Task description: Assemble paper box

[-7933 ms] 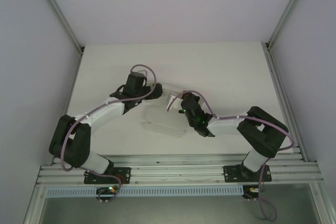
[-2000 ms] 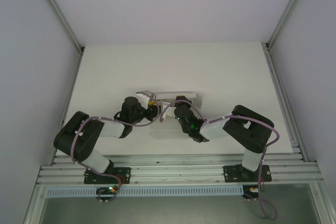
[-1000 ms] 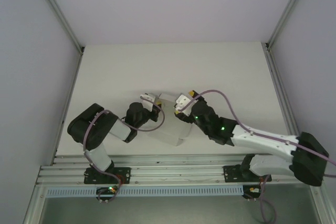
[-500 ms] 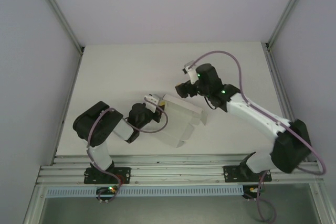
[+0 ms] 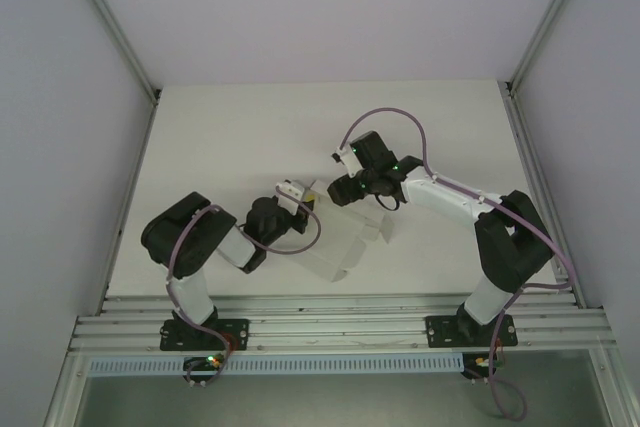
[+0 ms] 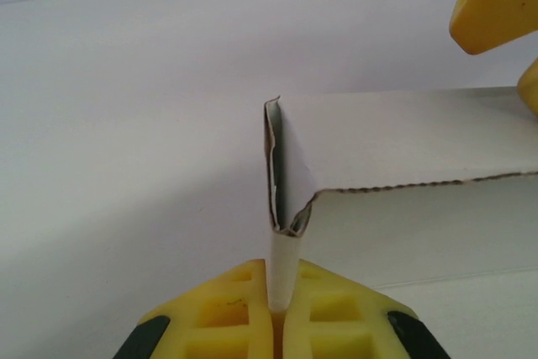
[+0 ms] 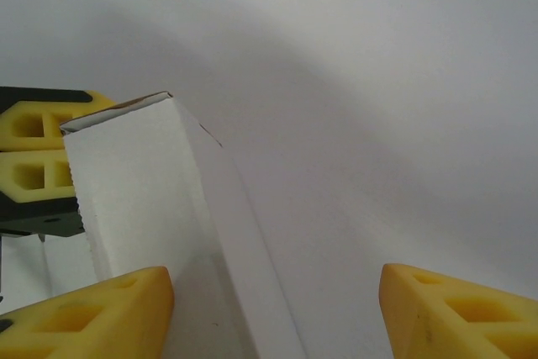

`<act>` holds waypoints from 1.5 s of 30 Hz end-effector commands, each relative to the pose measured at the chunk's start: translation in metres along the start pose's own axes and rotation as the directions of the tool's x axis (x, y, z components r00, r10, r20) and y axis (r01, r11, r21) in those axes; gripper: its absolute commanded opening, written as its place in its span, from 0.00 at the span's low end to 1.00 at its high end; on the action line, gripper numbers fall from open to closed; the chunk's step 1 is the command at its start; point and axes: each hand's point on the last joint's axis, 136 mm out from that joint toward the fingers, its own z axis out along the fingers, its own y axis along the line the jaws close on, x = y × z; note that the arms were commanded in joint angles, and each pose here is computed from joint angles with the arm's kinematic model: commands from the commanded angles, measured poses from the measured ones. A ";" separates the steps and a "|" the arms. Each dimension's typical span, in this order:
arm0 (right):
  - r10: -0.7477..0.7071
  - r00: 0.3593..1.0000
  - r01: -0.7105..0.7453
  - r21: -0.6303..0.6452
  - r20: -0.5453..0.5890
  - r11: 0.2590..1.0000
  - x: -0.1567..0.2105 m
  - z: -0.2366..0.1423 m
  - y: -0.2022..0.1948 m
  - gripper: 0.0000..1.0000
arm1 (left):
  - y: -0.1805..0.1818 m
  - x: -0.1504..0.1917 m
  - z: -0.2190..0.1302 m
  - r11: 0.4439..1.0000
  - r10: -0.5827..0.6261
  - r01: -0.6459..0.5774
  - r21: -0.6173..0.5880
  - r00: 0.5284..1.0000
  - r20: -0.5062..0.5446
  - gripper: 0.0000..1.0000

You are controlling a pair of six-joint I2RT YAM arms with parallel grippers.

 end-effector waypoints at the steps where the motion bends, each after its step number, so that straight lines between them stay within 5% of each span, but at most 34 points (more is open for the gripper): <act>1: 0.036 0.994 -0.038 -0.016 -0.100 0.999 0.033 0.013 0.003 0.67 | -0.001 0.003 0.009 1.000 0.003 -0.003 -0.004 1.000 -0.010 0.14; 17: 0.051 0.995 -0.053 -0.028 -0.092 0.998 0.034 0.010 0.004 0.63 | 0.009 -0.004 0.033 0.999 0.013 -0.012 -0.051 1.000 0.011 0.13; 21: 0.058 0.994 -0.061 -0.026 -0.088 0.998 0.034 0.009 0.004 0.63 | 0.015 -0.001 0.036 0.996 0.023 -0.023 -0.091 1.000 0.005 0.00; 24: 0.071 0.993 -0.074 -0.028 -0.094 0.997 0.037 0.009 0.004 0.62 | 0.026 0.004 0.036 0.987 0.024 -0.027 -0.160 0.999 -0.021 0.00; 31: 0.242 0.960 -0.255 -0.083 -0.141 0.963 0.050 0.009 0.017 0.57 | 0.060 0.017 0.029 0.898 0.006 -0.051 -0.436 0.995 -0.104 0.00; 38: 0.331 0.930 -0.356 -0.160 -0.160 0.921 0.057 0.009 0.033 0.44 | 0.066 0.016 0.032 0.860 0.041 -0.095 -0.501 0.992 -0.119 0.00; 45: 0.332 0.931 -0.357 -0.188 -0.150 0.915 0.051 0.000 0.039 0.41 | 0.078 0.010 0.035 0.804 0.035 -0.122 -0.582 0.987 -0.159 0.00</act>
